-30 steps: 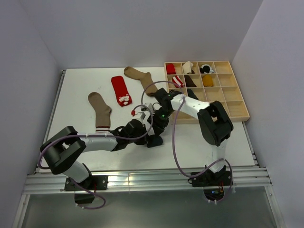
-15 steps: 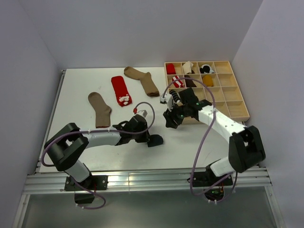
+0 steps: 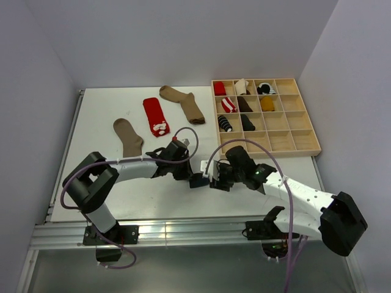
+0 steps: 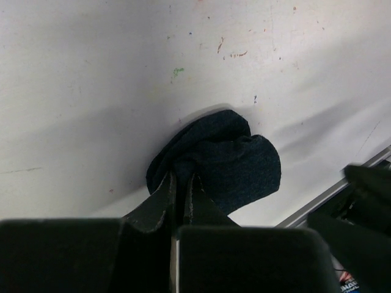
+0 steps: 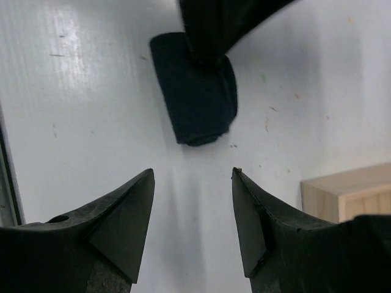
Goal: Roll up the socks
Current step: Roll the sock at the center of the board.
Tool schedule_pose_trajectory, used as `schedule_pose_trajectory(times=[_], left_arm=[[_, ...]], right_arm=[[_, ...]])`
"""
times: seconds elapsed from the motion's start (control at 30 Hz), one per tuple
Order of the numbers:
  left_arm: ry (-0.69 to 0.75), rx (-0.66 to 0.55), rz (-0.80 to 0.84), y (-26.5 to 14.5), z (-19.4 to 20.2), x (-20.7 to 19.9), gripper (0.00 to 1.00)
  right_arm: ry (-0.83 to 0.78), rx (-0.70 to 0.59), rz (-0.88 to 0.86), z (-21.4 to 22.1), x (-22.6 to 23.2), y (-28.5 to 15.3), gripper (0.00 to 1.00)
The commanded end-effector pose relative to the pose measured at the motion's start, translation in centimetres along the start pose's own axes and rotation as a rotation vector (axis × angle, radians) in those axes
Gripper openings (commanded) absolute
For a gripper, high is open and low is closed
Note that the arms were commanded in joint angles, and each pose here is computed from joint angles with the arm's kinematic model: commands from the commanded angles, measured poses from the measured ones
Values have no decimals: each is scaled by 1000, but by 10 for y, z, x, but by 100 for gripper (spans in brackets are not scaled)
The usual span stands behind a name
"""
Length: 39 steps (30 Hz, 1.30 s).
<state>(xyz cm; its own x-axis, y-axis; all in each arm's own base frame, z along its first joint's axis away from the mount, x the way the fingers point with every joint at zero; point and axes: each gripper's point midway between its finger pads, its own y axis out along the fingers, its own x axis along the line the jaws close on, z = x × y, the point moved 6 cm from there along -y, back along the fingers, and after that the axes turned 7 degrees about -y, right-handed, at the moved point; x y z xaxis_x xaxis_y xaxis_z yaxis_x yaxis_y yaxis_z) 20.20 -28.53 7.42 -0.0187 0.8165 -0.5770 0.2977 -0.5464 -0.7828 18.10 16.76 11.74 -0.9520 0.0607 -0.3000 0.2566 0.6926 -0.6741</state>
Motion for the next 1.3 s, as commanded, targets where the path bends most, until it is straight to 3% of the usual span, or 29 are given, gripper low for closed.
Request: schedule_pose_trajectory(times=[0.0,0.5,1.27], left_arm=[[13,136,-248,7,26,55,0],[-1,218,-270,11,17,58,0],[-81,363,-157,16,-2,47,0]], right_arm=[[-133,-18,76,-13,-6,7,61],[-351,36,16,-30,24,41,61],[-400,241,-22,-18,14,83,52]])
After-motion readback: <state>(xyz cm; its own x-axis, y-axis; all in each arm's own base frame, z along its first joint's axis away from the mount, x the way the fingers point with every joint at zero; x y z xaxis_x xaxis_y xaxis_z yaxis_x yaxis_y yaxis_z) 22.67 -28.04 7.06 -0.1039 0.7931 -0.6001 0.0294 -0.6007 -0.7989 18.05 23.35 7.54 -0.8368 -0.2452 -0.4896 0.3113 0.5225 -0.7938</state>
